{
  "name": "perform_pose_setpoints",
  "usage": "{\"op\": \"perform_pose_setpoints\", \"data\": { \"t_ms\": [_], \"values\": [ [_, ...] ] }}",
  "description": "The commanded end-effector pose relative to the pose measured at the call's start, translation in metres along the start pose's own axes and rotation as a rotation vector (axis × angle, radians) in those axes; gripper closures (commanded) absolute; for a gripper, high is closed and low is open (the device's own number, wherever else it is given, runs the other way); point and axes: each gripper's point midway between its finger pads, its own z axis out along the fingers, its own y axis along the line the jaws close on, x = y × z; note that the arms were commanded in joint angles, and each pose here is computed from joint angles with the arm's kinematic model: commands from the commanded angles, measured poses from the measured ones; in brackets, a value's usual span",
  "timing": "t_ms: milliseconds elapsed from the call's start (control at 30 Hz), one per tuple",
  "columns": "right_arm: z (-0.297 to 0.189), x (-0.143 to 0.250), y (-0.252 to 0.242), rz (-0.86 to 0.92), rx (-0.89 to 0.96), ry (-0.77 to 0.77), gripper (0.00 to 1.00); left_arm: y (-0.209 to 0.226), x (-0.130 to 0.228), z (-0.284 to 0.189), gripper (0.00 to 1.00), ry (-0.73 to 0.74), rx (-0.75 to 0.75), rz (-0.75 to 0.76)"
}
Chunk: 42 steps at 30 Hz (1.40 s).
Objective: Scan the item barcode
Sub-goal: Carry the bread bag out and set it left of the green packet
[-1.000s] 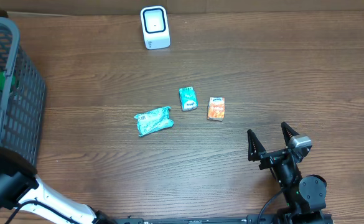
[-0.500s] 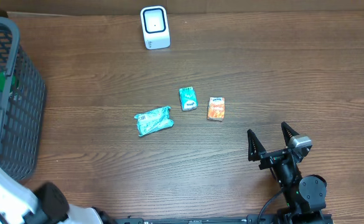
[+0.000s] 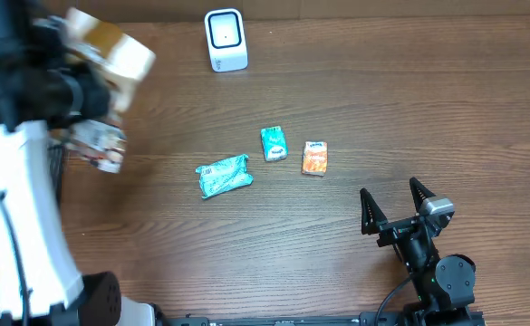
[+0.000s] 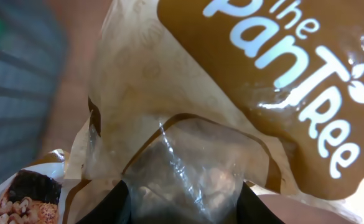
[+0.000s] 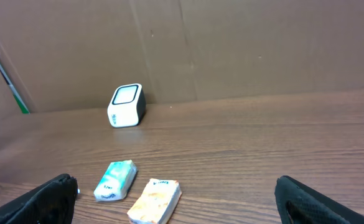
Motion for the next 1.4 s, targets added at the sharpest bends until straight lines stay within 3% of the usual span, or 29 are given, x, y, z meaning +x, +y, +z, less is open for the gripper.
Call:
{"op": "perform_pose_setpoints", "data": {
  "t_ms": [0, 200, 600, 633, 733, 867, 933, 1133, 1367],
  "values": [
    [0.000, 0.002, -0.001, 0.004, 0.003, -0.005, 0.00, -0.003, 0.029, 0.052, 0.95, 0.172, -0.061, -0.010],
    [0.000, 0.002, -0.001, 0.004, 0.003, -0.005, 0.00, 0.001, 0.075, 0.140, 0.95, 0.307, -0.144, -0.065],
    [0.000, 0.002, -0.001, 0.004, 0.003, -0.005, 0.00, 0.022, 0.143, 0.250, 0.94, 0.282, -0.185, -0.418],
    [0.000, 0.002, -0.001, 0.004, 0.003, -0.004, 0.00, 0.023, 0.144, 0.255, 0.89, 0.270, -0.178, -0.417],
    [0.000, 0.002, -0.001, 0.004, 0.003, -0.005, 0.00, 0.023, 0.146, 0.264, 0.51, 0.244, -0.161, -0.413],
    [0.000, 0.002, -0.001, 0.004, 0.003, -0.005, 0.00, 0.018, 0.143, 0.265, 0.10, 0.234, -0.139, -0.332],
    [0.000, 0.002, -0.001, 0.004, 0.003, -0.005, 0.00, 0.017, 0.142, 0.265, 0.00, 0.236, -0.129, -0.262],
    [0.000, 0.002, -0.001, 0.004, 0.003, -0.005, 0.00, 0.009, 0.121, 0.240, 0.00, 0.231, -0.114, -0.165],
    [0.000, 0.002, -0.001, 0.004, 0.003, -0.005, 0.00, -0.016, 0.035, 0.136, 0.00, 0.060, -0.093, -0.074]
  ]
}}
